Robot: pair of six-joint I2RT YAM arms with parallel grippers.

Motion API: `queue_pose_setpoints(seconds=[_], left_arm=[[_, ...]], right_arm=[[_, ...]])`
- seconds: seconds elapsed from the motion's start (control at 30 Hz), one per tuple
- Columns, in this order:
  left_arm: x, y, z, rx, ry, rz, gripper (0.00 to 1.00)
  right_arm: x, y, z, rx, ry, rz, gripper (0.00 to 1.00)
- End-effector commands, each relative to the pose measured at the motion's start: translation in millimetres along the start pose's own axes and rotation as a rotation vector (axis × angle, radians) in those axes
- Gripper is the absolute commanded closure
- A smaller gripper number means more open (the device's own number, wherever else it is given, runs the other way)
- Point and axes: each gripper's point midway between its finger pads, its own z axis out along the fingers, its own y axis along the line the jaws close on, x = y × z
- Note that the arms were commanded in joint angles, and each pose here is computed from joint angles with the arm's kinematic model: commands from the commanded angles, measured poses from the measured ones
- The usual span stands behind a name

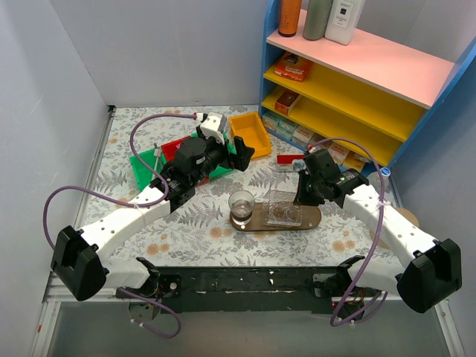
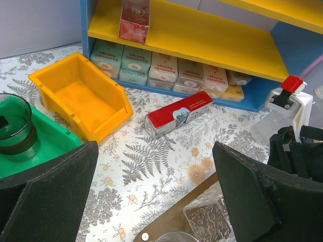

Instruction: Prepare toiletry sets of a toothbrush and toothpaste on the tray

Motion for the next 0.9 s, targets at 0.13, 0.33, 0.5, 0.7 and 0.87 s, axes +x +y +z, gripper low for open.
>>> queue_pose_setpoints(seconds=[0.13, 0.33, 0.5, 0.7, 0.87], left_arm=[[-1, 2, -3, -0.011, -0.003, 0.003, 0.02], [-2, 2, -4, -0.011, -0.011, -0.007, 0.02], [-2, 2, -4, -0.012, -0.013, -0.01, 0.02], [-2, 3, -4, -0.014, -0.017, -0.015, 0.02], [-1, 3, -4, -0.014, -0.015, -0.021, 0.02]], right_arm=[[-25, 12, -10, -0.003, -0.066, 0.01, 0.99], [-25, 16, -4, 0.002, -0.056, 0.0, 0.99], [-23, 17, 0, 0.019, -0.041, -0.012, 0.99], [-23, 19, 2, 0.043, -0.027, -0.026, 0.99], [-22, 19, 5, 0.07, -0.014, -0.036, 0.99]])
